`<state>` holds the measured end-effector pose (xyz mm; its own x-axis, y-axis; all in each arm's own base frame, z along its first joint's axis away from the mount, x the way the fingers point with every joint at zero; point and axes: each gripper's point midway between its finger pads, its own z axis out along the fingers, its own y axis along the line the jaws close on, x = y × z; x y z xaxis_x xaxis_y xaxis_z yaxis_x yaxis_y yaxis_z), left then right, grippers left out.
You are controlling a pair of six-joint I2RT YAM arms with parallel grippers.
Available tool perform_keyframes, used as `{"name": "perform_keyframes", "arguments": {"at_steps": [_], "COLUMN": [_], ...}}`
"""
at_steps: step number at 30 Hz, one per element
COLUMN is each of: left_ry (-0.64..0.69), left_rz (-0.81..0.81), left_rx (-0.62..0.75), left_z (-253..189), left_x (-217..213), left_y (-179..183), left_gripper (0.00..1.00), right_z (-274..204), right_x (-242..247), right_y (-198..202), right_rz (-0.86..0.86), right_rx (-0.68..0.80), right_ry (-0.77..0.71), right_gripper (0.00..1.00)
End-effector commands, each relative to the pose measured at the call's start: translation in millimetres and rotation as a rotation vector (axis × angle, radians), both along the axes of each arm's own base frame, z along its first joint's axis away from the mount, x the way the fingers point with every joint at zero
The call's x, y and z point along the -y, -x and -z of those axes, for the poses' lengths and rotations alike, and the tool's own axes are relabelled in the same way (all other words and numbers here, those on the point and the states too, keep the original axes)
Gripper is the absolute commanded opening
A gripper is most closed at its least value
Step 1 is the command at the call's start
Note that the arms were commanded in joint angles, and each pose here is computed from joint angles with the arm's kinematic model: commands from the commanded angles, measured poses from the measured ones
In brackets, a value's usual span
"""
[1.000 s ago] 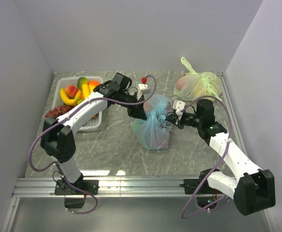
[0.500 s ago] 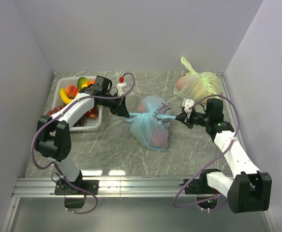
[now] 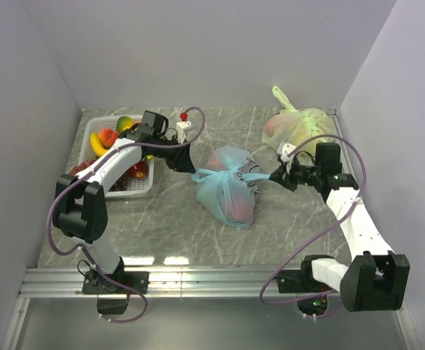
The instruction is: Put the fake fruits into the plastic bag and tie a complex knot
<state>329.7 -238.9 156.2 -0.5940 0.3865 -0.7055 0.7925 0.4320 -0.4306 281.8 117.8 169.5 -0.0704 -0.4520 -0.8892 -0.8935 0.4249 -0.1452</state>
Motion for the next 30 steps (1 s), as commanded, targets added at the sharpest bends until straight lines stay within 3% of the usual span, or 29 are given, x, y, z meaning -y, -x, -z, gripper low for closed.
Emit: {"name": "perform_keyframes", "arguments": {"at_steps": [1, 2, 3, 7, 8, 9, 10, 11, 14, 16, 19, 21, 22, 24, 30], "left_ry": [0.043, 0.041, 0.037, 0.003, 0.006, 0.022, 0.055, 0.07, 0.143, 0.179, 0.162, 0.125, 0.136, 0.166, 0.077], "left_rz": [0.075, 0.078, 0.084, 0.003, -0.01, -0.039, -0.13, -0.191, -0.429, -0.483, -0.339, -0.282, -0.287, -0.233, -0.156], "left_rx": [0.179, 0.201, 0.219, 0.319, 0.341, 0.385, 0.397, 0.442, 0.44, 0.401, 0.339, 0.208, 0.174, 0.14, 0.153], "left_z": [-44.8, -51.1, -58.7, -83.3, -88.3, -103.4, -109.5, -125.3, -146.6, -150.9, -147.5, -116.9, -110.7, -96.2, -55.2], "left_x": [11.2, 12.0, 12.7, 2.5, 0.4, -4.5, -5.7, -13.1, -31.4, -35.5, -22.5, -18.7, -17.2, -12.4, -18.9], "left_y": [-10.8, -11.0, -7.8, -19.3, -20.7, -21.0, -31.7, -34.7, -54.1, -57.6, -50.9, -39.1, -35.7, -20.3, -13.3], "left_gripper": [0.29, 0.41, 0.45, 0.62, 0.78, 0.8, 0.86, 0.99, 0.99, 0.99, 0.99, 0.99, 0.99, 0.99, 0.99], "right_z": [-31.4, -45.3, -50.9, -78.8, -92.8, -98.1, -101.6, -111.9, -127.6, -131.4, -136.8, -101.1, -106.5, -79.7, -44.1], "right_x": [-7.9, -8.3, -7.5, 0.3, 1.7, 3.6, 3.5, 3.9, 10.5, 13.3, 6.2, 1.3, 0.0, -0.4, 4.6], "right_y": [-10.7, -11.3, -13.6, -29.0, -29.0, -30.3, -30.8, -30.6, -40.3, -39.7, -44.0, -37.2, -38.9, -31.9, -20.7], "right_rz": [-0.005, -0.003, 0.006, 0.139, 0.155, 0.177, 0.195, 0.203, 0.322, 0.342, 0.294, 0.266, 0.23, 0.218, 0.093], "right_rx": [0.007, -0.006, -0.018, -0.107, -0.11, -0.121, -0.147, -0.142, -0.133, -0.117, -0.167, -0.404, -0.414, -0.592, -0.524], "right_ry": [0.012, 0.012, 0.013, -0.004, -0.004, -0.002, -0.012, -0.015, -0.063, -0.057, 0.005, 0.073, 0.09, 0.124, 0.289], "right_gripper": [0.17, 0.31, 0.57, 0.76, 0.79, 0.94, 0.95, 0.95, 1.0, 1.0, 1.0, 1.0, 1.0, 1.0, 0.92]}}
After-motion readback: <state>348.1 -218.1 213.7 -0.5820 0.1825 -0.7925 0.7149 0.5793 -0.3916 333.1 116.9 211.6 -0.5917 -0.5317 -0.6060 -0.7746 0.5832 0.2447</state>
